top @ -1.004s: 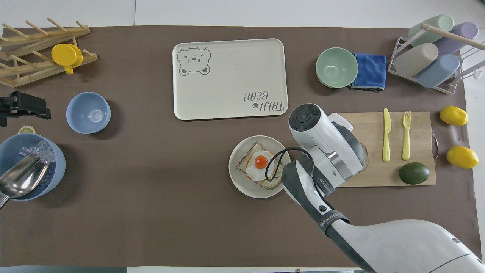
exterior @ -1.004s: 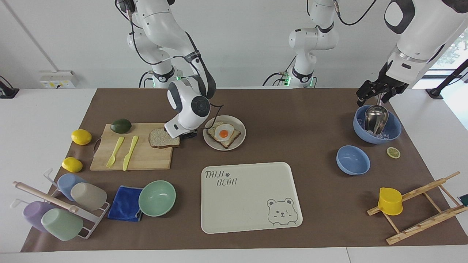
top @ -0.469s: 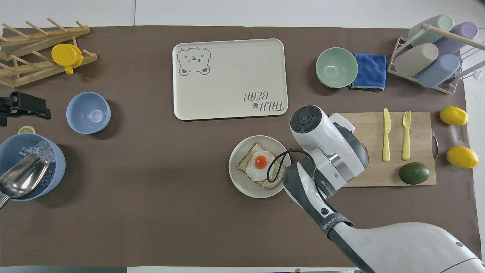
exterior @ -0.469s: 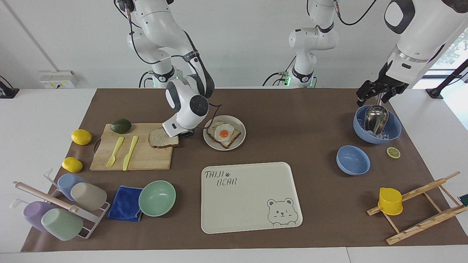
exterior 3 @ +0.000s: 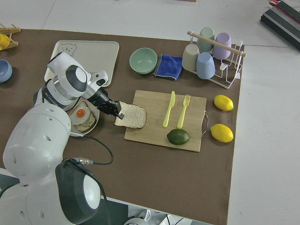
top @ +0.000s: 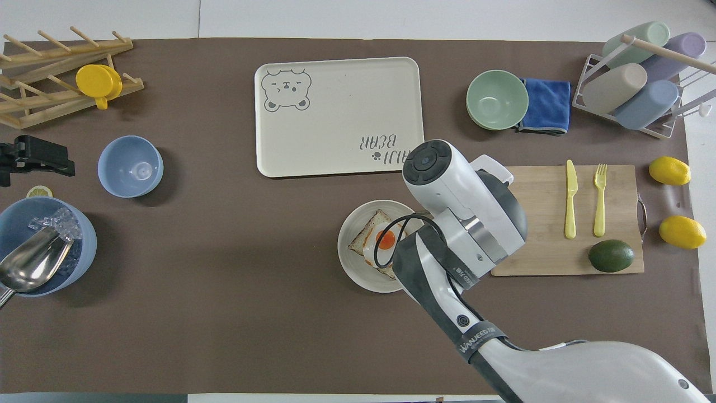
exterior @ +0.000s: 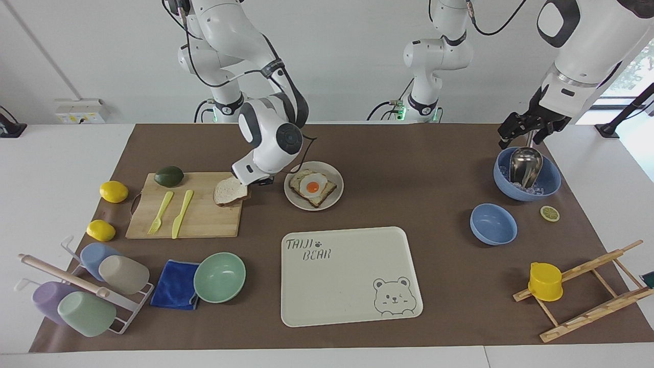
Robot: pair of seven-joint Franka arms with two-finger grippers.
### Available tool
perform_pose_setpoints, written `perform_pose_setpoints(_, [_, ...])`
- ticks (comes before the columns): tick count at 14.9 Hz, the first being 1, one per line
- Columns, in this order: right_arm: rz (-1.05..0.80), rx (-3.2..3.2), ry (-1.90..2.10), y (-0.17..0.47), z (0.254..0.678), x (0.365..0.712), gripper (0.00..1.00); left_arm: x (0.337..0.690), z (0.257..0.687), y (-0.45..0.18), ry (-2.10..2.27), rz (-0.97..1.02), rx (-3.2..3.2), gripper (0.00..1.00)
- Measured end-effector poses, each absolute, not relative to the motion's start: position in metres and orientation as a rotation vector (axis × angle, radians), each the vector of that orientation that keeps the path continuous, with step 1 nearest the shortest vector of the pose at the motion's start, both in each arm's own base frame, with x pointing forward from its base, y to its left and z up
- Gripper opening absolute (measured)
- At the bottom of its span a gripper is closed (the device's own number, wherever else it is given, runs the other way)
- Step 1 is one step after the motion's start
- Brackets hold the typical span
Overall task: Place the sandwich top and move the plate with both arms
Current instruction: 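Lower the bread slice onto the egg toast with the right gripper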
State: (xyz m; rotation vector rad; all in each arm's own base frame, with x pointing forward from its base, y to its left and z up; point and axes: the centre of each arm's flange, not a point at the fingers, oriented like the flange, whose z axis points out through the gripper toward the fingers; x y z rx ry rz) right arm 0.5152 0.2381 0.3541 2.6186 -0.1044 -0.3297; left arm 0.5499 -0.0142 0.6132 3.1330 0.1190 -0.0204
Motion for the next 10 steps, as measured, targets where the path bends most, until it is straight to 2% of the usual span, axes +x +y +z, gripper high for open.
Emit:
perform_pose_setpoints(2, [-0.324, 2.673, -0.067, 0.287, 0.386, 0.512, 0.11, 0.55, 0.613, -0.014, 0.119, -0.02, 3.133, 1.0])
perform_pose_setpoints(4, [-0.306, 2.716, -0.028, 0.323, 0.399, 0.507, 0.11, 0.55, 0.613, -0.014, 0.12, -0.02, 3.133, 1.0])
perform_pose_setpoints(10, [-0.251, 2.791, -0.059, 0.36, 0.382, 0.505, 0.11, 0.55, 0.613, -0.016, 0.114, -0.021, 3.133, 1.0])
